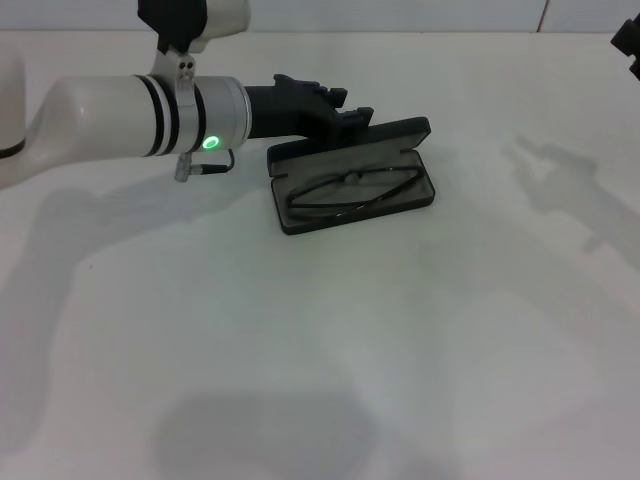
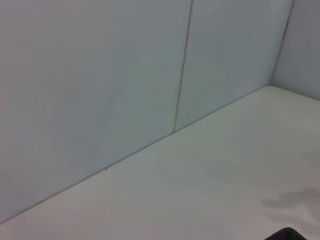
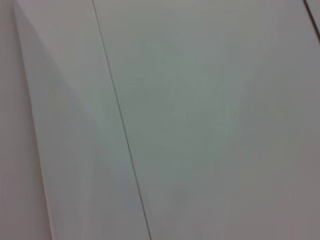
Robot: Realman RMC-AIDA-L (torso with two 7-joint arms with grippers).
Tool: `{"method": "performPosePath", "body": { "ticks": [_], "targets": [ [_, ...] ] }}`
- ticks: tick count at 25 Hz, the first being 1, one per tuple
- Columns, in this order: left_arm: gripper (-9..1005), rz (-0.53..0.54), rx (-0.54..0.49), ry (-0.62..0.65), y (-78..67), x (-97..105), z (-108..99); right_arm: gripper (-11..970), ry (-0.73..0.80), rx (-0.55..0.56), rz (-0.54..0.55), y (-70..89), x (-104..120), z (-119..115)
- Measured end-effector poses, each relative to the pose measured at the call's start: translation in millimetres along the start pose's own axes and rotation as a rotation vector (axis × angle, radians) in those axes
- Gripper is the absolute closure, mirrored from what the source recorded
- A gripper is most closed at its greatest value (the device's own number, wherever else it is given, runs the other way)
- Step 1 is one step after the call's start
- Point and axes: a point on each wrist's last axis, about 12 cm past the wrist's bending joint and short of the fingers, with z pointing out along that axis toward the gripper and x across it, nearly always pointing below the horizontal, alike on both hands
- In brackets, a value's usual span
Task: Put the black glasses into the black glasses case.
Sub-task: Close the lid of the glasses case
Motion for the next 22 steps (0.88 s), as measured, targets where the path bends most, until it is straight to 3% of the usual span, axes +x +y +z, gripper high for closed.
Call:
{"method": "performPosePath", "body": {
  "ticks": [5, 9, 13, 17, 22],
  "targets": [
    [489, 0.038, 0.025, 0.031, -5.7, 3.4, 2.8, 750, 0.002, 0.005, -0.004, -0.2, 0.1, 2.3],
    [487, 0.115, 0.072, 0.108, -17.8, 18.8, 6.7, 750, 0.013, 0.021, -0.004, -1.4, 2.1, 3.1],
    [485, 0.155, 0.08, 0.104, -23.2, 26.4, 7.1, 750, 0.017, 0.027, -0.007, -1.1, 3.6, 4.5],
    [484, 0.143, 0.128, -0.047, -26.7, 22.8, -5.5, 749, 0.047, -0.03, -0.035, 4.6, 4.1, 11.5],
    [482, 0.236, 0.324, -0.264, -38.3, 21.8, -50.1, 749, 0.173, -0.239, -0.106, 24.5, 8.9, 29.6]
  ]
}}
